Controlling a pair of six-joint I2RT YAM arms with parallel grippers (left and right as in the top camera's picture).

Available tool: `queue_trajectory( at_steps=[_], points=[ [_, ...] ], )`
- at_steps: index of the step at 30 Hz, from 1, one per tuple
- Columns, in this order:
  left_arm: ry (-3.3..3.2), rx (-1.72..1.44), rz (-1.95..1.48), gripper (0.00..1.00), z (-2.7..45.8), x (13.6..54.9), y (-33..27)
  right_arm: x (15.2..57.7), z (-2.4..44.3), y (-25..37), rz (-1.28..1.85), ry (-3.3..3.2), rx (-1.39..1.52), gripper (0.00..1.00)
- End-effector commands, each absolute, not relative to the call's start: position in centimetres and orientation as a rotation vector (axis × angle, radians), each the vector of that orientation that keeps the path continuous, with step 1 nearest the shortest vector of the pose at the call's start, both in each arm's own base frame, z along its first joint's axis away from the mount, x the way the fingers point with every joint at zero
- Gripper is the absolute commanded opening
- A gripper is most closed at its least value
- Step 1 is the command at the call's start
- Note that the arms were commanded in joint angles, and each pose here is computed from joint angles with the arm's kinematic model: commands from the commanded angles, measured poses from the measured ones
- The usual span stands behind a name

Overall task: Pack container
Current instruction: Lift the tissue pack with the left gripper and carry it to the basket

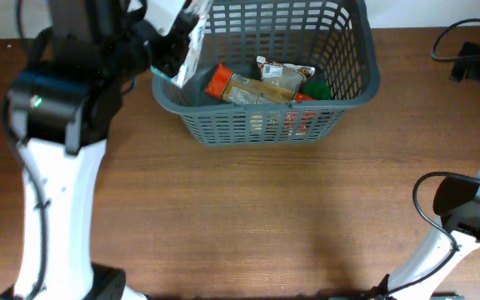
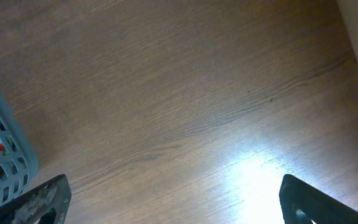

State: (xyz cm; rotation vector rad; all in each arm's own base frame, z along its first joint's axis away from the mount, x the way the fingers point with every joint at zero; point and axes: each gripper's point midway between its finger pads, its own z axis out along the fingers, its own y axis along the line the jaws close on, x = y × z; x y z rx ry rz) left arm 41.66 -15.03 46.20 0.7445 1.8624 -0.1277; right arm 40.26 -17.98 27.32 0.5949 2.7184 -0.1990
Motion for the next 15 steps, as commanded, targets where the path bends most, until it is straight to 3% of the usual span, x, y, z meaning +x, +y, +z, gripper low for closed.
queue_trajectory(
  at_steps=[1, 15],
  points=[
    [1.856, 0.838, -0.15, 0.02, 43.8, 44.2, -16.8, 40.5, 26.6, -18.0, -0.177, 2.73, 0.61, 0.99],
    [2.049, 1.012, -0.321, 0.02, 29.4, 50.8, -22.7, 40.5, 26.6, -18.0, -0.177, 2.73, 0.61, 0.99]
  ],
)
